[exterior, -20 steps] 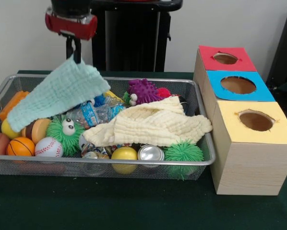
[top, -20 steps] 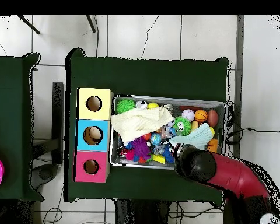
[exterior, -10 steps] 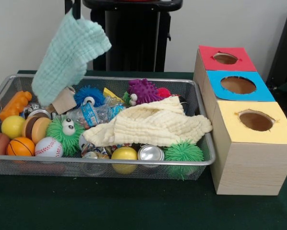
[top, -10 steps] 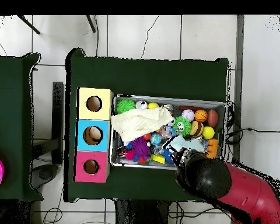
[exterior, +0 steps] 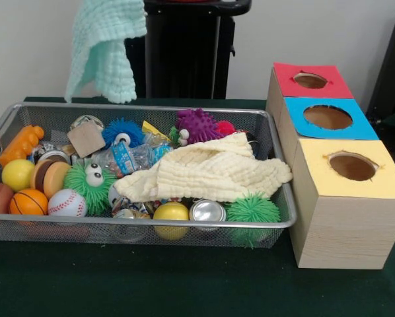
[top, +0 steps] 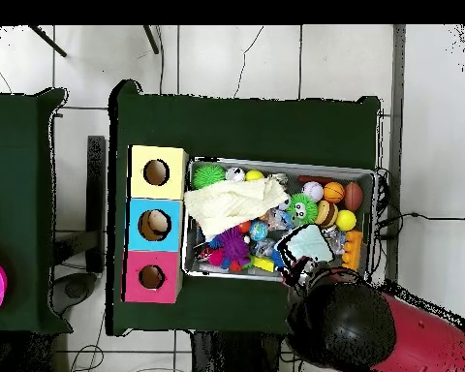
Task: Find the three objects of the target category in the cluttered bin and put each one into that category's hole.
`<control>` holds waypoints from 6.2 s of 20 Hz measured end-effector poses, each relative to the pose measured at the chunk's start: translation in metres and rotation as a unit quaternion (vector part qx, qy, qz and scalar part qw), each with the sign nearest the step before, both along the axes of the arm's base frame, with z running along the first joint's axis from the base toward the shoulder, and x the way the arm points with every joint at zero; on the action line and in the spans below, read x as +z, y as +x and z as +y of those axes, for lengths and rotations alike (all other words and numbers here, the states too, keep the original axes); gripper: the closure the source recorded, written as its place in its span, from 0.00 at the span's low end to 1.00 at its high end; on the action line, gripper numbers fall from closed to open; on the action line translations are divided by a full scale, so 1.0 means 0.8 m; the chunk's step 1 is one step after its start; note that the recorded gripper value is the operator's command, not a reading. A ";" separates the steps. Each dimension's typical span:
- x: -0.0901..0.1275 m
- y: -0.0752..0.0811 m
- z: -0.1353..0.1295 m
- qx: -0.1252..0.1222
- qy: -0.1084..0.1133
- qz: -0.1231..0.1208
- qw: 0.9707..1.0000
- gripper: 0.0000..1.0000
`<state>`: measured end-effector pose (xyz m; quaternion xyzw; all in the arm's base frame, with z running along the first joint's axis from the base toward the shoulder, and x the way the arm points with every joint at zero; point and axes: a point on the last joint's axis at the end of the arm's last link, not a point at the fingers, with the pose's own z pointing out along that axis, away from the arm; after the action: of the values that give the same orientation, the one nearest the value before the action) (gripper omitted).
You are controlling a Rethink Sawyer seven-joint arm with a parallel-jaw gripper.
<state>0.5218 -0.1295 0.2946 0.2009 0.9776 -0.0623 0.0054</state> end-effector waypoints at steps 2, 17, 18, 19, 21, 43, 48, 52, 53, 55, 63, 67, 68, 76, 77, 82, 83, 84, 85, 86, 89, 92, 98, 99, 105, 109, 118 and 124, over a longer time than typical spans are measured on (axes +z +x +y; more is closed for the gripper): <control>0.008 0.000 0.004 0.001 -0.001 -0.002 1.000 1.00; 0.008 -0.001 0.046 0.022 0.008 0.002 1.000 1.00; 0.004 -0.003 0.055 0.027 0.011 0.006 1.000 1.00; 0.002 -0.004 0.059 0.029 0.012 0.008 0.999 1.00; -0.003 -0.007 0.069 0.034 0.016 0.014 0.999 1.00; -0.055 -0.006 0.109 0.046 0.034 0.022 0.998 1.00; -0.067 -0.006 0.109 0.044 0.039 0.027 0.998 0.00; -0.071 -0.007 0.109 0.043 0.039 0.030 0.998 0.00; -0.073 -0.007 0.109 0.043 0.040 0.031 0.998 0.00; -0.076 -0.007 0.109 0.043 0.040 0.032 0.998 0.00; -0.088 -0.005 0.109 0.045 0.038 0.023 0.998 0.00; -0.091 -0.004 0.108 0.045 0.036 0.019 0.998 0.00; -0.091 -0.004 0.108 0.045 0.036 0.018 0.998 0.00; -0.113 0.002 0.100 0.044 0.029 0.001 0.999 0.00; -0.117 0.003 0.099 0.043 0.029 -0.002 0.999 0.00; -0.162 0.009 0.088 0.040 0.024 -0.021 0.999 0.00; -0.180 0.009 0.085 0.040 0.023 -0.026 0.999 0.00; -0.190 0.009 0.084 0.039 0.023 -0.028 0.999 0.00; -0.196 0.009 0.083 0.039 0.023 -0.029 0.999 0.00; -0.202 0.009 0.083 0.039 0.023 -0.030 0.999 0.00; -0.227 0.005 0.083 0.038 0.025 -0.028 0.999 0.00; -0.244 -0.003 0.082 0.036 0.031 -0.017 0.999 0.00; -0.257 -0.009 0.078 0.030 0.036 -0.007 0.999 0.00; -0.257 -0.010 0.078 0.029 0.036 -0.006 0.999 0.00; -0.260 -0.011 0.077 0.029 0.036 -0.004 0.999 0.00; -0.270 -0.017 0.079 0.028 0.039 0.006 0.999 0.00; -0.311 -0.029 0.086 0.033 0.038 0.023 0.998 0.00; -0.326 -0.030 0.088 0.038 0.034 0.018 0.999 0.00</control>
<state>0.4981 -0.0589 0.0335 0.1629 0.9860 -0.0329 -0.0166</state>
